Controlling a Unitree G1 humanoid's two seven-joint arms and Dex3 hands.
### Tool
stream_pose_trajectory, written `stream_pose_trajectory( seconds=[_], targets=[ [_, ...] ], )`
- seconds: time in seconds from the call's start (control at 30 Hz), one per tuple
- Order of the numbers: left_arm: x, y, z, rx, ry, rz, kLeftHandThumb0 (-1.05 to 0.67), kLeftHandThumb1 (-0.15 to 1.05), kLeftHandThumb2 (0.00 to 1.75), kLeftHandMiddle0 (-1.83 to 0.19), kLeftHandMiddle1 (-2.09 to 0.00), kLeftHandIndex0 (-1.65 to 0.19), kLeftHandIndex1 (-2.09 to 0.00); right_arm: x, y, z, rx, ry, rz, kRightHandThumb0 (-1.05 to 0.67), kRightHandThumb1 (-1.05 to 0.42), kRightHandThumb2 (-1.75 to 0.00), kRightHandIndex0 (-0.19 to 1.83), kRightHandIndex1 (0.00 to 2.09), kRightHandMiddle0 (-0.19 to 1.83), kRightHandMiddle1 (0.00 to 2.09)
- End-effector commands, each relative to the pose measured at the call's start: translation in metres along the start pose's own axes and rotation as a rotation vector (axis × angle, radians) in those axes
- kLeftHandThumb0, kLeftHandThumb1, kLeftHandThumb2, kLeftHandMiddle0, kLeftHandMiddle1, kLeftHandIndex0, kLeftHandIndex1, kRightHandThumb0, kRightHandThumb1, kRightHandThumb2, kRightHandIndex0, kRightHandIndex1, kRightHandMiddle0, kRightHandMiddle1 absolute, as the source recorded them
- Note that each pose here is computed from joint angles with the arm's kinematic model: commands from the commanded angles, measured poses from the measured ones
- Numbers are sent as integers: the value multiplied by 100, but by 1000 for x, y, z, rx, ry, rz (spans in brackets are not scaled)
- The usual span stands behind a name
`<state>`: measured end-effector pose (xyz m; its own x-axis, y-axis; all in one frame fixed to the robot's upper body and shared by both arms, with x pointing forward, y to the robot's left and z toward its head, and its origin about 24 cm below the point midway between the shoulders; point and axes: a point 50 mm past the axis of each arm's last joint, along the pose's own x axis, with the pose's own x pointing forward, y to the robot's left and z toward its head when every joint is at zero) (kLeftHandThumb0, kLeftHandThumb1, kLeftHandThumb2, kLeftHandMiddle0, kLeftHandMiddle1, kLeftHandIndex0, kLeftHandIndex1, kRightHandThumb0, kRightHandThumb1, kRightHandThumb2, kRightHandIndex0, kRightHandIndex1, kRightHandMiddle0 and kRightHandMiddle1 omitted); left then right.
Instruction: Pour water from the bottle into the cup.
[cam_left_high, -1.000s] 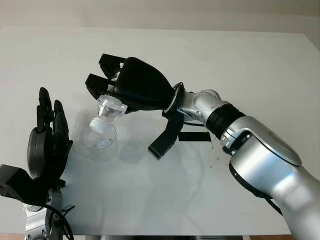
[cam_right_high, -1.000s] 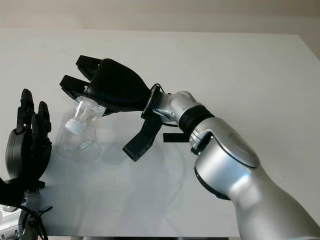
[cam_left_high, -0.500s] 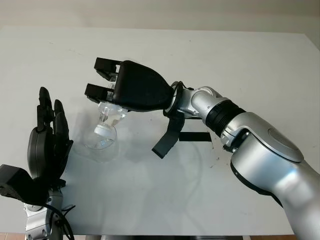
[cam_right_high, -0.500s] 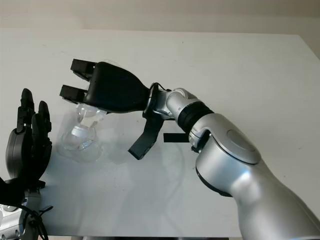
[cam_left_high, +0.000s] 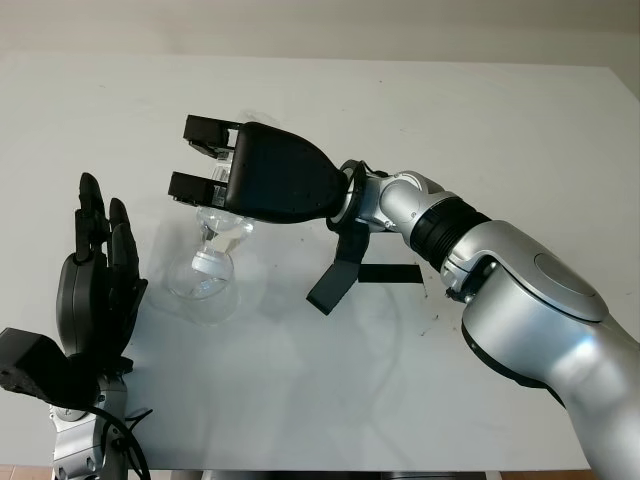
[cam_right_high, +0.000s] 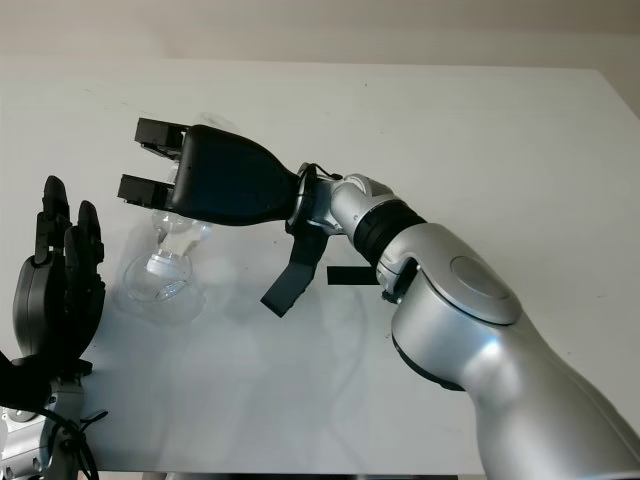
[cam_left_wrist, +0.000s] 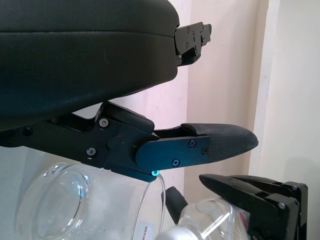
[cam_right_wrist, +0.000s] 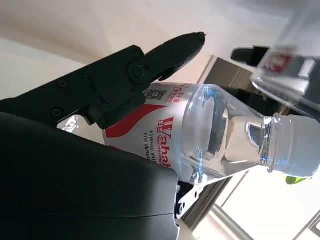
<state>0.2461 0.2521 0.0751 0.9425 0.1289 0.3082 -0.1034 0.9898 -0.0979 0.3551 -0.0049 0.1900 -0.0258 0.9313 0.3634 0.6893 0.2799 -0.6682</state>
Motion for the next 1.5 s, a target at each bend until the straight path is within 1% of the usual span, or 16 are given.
stream_pose_trajectory(
  seconds=[0.0, 0.03, 0.07, 0.1, 0.17, 0.23, 0.5, 0.53, 0.6, 0.73, 0.87, 0.97, 1.1, 1.27, 1.37, 1.47],
  targets=[
    [-11, -5, -17, -40, 59, 17, -79, 105, 52, 19, -3, 19, 0, 6, -7, -7, 20, 40, -50, -48, -105, -11, 128, 209, 43, 187],
    [-11, -5, -17, -42, 58, 17, -79, 105, 53, 19, -3, 19, 0, 5, -6, -6, 52, 70, -57, -49, -105, -14, 128, 209, 44, 198],
    [-12, -5, -17, -46, 58, 17, -79, 105, 53, 19, -3, 19, 0, 4, -6, -5, 112, 116, -68, -49, -105, -18, 130, 209, 57, 204],
    [-12, -5, -17, -48, 56, 17, -78, 105, 52, 19, -3, 19, 0, 3, -5, -5, 191, 179, -68, -50, -105, -21, 131, 209, 77, 207],
    [-12, -4, -17, -46, 54, 17, -78, 105, 52, 19, -4, 19, 0, 1, -3, -6, 330, 302, -84, -49, -105, -25, 131, 209, 99, 209],
    [-11, -4, -17, -41, 54, 19, -78, 105, 52, 19, -4, 19, 0, -1, -3, -8, 416, 387, -93, -47, -105, -28, 129, 209, 107, 209],
    [-12, -1, -15, -30, 56, 22, -79, 105, 50, 19, -4, 19, 0, -18, -1, -24, 763, 705, -147, -44, -105, -35, 135, 209, 110, 209],
    [-12, -1, -15, -32, 56, 23, -79, 105, 49, 19, -4, 19, 0, -25, 1, -28, 846, 767, -153, -42, -105, -36, 134, 209, 109, 209],
    [-13, 0, -15, -34, 56, 25, -78, 105, 50, 19, -4, 19, -1, -34, 3, -32, 980, 838, -168, -41, -105, -38, 130, 209, 104, 209],
    [-13, 1, -15, -36, 59, 26, -77, 105, 50, 19, -5, 19, -1, -56, 8, -36, 1167, 945, -176, -40, -105, -43, 121, 209, 92, 209],
    [-12, 0, -15, -34, 59, 18, -78, 105, 49, 19, -5, 19, -1, -79, 8, -35, 1306, 1041, -210, -39, -105, -46, 118, 209, 90, 209],
    [-12, -1, -15, -31, 56, 13, -78, 105, 50, 19, -5, 19, 0, -96, 4, -33, 1453, 1128, -280, -40, -105, -48, 124, 209, 95, 209],
    [-12, 0, -17, -45, 65, 9, -79, 105, 50, 19, -4, 19, 0, -118, -12, -31, 1613, 1211, -364, -39, -105, -50, 124, 209, 95, 209],
    [-12, -1, -19, -53, 72, 6, -78, 105, 51, 19, -5, 19, 0, -138, -33, -25, 1633, 1294, -414, -38, -105, -50, 124, 209, 99, 209],
    [-11, -2, -21, -63, 78, 5, -79, 105, 50, 19, -4, 19, 0, -148, -38, -17, 1583, 1304, -344, -38, -105, -48, 125, 209, 101, 209],
    [-10, -3, -21, -63, 76, -1, -80, 105, 50, 19, -3, 19, 0, -157, -39, -8, 1540, 1309, -266, -38, -105, -47, 120, 209, 97, 209]
  ],
)
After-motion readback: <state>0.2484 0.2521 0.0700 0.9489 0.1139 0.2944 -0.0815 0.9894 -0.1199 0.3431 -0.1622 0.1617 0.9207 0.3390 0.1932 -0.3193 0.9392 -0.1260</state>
